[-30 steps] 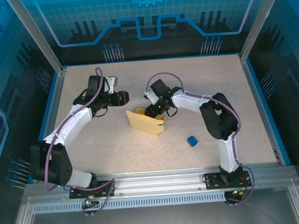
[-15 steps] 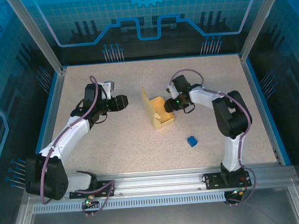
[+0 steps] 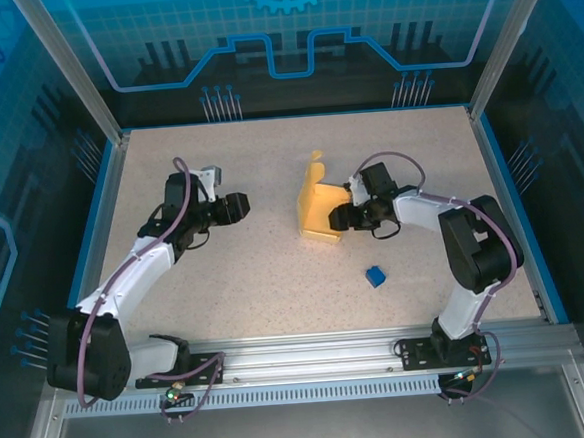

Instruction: Fold the paper box

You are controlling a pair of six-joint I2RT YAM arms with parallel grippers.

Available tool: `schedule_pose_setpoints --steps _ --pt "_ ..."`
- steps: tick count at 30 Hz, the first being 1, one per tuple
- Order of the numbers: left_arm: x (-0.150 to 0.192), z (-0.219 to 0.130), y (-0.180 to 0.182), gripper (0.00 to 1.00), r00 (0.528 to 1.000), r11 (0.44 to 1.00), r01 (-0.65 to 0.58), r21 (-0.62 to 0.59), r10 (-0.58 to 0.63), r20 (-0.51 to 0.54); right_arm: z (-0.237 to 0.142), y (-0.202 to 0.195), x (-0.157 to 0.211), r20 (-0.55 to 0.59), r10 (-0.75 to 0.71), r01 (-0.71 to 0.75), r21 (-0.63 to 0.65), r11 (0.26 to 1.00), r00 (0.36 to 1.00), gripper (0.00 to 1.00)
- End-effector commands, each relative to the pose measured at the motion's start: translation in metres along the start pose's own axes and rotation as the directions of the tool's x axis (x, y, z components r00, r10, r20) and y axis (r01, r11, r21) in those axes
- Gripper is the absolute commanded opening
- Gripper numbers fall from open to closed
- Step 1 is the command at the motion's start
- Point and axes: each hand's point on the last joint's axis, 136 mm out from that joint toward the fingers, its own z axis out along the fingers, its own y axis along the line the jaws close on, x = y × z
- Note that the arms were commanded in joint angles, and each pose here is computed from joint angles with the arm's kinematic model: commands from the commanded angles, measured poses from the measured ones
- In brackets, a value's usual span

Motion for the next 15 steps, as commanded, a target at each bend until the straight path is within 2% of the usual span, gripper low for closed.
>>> schedule_pose_setpoints --steps 1,5,8,11,15 --pt "-0.007 -0.008 0.0 0.68 0.998 1.0 0.004 0.001 -0.004 0.056 0.003 0.042 -0.002 0.027 -0.021 0.024 -0.138 0.99 0.999 0.63" --pt "-0.008 -0.012 0.001 0.68 0.997 1.0 0.006 -0.004 -0.005 0.083 0.008 0.066 0.002 0.027 -0.062 0.066 -0.182 0.981 0.998 0.63" --pt "-0.005 -0.013 -0.003 0.69 0.995 0.999 0.04 0.036 -0.043 0.095 0.004 0.072 0.004 0.03 -0.089 0.092 -0.162 0.982 0.996 0.63" --pt "0.0 -0.013 -0.013 0.69 0.989 0.988 0.097 0.123 -0.11 0.103 -0.008 0.065 0.008 0.036 -0.11 0.113 -0.083 0.99 0.993 0.64" --pt "0.009 -0.012 -0.025 0.7 0.983 0.971 0.137 0.198 -0.157 0.091 -0.034 0.038 0.018 0.048 -0.135 0.129 0.108 0.986 0.99 0.65"
